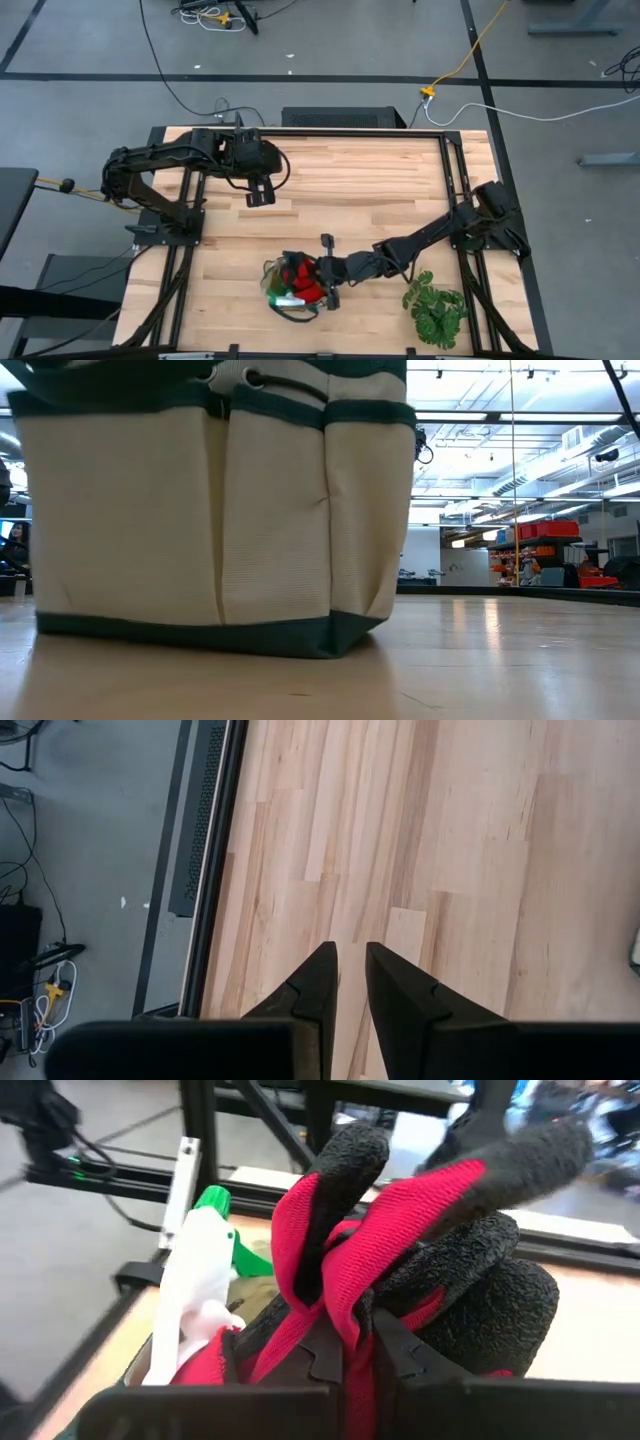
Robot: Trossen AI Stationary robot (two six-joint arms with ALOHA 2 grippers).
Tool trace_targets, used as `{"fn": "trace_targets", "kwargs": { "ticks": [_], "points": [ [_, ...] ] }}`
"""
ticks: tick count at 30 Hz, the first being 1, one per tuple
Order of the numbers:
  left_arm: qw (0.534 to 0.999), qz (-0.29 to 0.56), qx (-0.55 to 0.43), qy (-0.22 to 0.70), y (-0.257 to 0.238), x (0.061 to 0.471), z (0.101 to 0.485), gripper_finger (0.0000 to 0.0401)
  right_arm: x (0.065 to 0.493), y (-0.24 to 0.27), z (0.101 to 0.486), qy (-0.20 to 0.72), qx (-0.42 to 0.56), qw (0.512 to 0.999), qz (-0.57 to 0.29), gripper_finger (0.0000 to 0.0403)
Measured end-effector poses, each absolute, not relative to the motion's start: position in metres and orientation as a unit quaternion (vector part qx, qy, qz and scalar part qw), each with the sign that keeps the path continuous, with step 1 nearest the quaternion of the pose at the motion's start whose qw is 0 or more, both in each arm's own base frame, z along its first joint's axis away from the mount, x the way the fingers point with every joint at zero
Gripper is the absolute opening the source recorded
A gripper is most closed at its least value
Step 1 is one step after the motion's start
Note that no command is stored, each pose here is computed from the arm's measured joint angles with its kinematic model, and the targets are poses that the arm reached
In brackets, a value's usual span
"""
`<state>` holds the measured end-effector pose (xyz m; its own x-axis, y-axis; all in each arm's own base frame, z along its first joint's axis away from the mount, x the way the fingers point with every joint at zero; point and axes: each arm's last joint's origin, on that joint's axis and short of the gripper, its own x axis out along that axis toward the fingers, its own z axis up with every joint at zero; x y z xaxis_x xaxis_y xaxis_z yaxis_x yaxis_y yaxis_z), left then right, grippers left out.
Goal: Pick & Place Garden tools in Gardening bag
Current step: Put the gloves into the gardening bag
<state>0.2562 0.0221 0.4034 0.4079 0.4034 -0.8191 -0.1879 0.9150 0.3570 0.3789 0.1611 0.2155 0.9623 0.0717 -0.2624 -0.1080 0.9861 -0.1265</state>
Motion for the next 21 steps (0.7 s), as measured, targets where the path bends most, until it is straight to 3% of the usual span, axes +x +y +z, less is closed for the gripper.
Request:
{"fn": "trace_targets", "kwargs": {
  "ticks": [21],
  "points": [
    [0.833,0.178,0.105,0.514,0.022,0.256,0.403,0.0062,0.385,0.150,0.218,0.120,-0.025,0.989,0.079,0.0023]
  ]
}}
